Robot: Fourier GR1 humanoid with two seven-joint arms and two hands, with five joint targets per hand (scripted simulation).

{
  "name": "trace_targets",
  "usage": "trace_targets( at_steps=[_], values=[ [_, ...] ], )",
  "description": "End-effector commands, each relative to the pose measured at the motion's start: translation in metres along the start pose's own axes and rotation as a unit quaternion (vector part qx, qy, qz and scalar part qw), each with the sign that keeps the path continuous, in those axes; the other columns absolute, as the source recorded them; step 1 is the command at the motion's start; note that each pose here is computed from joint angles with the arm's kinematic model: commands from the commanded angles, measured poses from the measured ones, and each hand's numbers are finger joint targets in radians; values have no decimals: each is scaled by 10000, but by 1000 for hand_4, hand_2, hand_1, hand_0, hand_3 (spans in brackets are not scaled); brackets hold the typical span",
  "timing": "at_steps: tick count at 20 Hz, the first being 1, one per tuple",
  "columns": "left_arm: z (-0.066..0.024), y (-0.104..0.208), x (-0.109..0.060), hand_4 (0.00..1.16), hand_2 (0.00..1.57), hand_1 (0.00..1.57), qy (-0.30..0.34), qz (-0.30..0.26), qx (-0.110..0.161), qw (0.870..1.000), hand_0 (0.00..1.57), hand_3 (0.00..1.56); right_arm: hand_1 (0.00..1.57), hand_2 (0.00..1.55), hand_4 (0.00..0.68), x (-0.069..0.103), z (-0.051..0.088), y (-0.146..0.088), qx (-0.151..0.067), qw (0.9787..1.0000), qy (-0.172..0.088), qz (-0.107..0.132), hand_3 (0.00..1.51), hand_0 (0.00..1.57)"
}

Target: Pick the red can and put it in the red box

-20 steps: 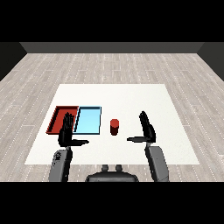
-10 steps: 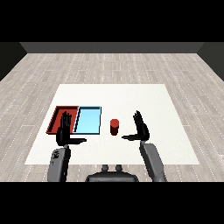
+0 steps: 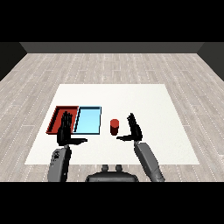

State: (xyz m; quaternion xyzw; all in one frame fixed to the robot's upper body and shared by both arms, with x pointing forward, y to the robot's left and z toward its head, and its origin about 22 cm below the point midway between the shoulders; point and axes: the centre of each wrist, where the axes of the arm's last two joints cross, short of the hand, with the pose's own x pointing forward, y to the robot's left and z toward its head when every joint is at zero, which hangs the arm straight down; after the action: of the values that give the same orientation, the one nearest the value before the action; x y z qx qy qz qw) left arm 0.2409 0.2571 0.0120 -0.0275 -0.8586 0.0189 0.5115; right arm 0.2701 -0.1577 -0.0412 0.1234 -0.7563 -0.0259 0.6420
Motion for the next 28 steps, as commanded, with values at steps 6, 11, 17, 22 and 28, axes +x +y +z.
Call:
trace_targets(
  at_steps=[6, 11, 17, 22, 28],
  values=[
    [-59, -51, 89, 0, 0, 0, 13, 49, 19, 10000, 0, 0, 0, 0, 0, -164, -122, 255, 15, 9997, 150, -181, 0, 0],
    [143, -176, -9, 0, 0, 0, 12, 39, 59, 10000, 0, 0, 0, 0, 0, -206, -106, 262, 61, 9989, 97, -457, 0, 0],
    [3, -32, 137, 0, 0, 0, -22, 159, -87, 9998, 0, 0, 0, 0, 0, -425, -167, 257, 56, 9991, 198, -361, 0, 0],
    [-11, -67, -111, 0, 0, 0, -56, 114, -84, 9999, 0, 0, 0, 0, 0, -306, -301, 319, 20, 9990, 292, -323, 0, 0],
    [-17, -9, 33, 0, 0, 0, -114, 64, 50, 9999, 0, 0, 0, 0, 0, -439, -251, 353, -71, 9988, 417, -240, 0, 0]
  ],
)
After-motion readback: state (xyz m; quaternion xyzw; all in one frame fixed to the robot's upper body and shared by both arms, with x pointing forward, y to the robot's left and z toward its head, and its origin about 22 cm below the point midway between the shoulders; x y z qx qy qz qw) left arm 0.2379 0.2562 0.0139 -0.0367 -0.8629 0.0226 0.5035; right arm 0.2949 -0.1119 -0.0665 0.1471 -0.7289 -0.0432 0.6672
